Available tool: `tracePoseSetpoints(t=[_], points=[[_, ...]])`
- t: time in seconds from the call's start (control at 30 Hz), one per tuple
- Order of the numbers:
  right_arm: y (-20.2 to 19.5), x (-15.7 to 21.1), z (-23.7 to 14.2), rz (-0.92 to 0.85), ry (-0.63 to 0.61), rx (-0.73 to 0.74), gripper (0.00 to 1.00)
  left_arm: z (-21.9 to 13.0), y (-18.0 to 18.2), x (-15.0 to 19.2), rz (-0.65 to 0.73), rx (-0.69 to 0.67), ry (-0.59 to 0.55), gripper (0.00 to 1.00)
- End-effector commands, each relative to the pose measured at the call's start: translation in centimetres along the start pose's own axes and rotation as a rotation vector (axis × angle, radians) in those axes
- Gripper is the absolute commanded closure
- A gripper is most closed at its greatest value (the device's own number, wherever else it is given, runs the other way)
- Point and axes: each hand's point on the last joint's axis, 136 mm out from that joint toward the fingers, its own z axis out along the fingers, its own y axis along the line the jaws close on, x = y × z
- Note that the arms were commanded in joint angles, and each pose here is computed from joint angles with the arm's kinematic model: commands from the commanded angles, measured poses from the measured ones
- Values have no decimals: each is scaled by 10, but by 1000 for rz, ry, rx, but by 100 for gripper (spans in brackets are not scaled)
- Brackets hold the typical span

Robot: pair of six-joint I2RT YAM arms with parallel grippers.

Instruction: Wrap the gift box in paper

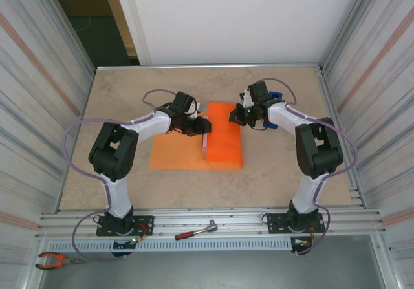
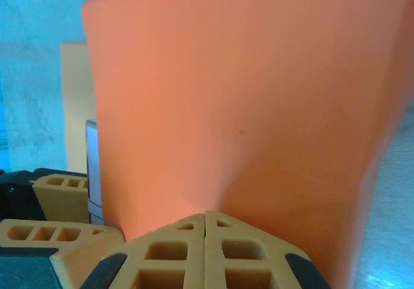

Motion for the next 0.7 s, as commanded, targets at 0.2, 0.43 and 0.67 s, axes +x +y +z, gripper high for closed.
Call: tracePoseSetpoints(t=[0.2,0.43,0.67], points=[[-30,25,20,-14,85,102,100,6,29,29,-46,-114,86,61],[-42,32,17,-9,86,133,100,-27,23,4,-66,-85,2,54],[-45,34,16,-10,86,134,100,-86,95,5,-280,-187,-140,44]])
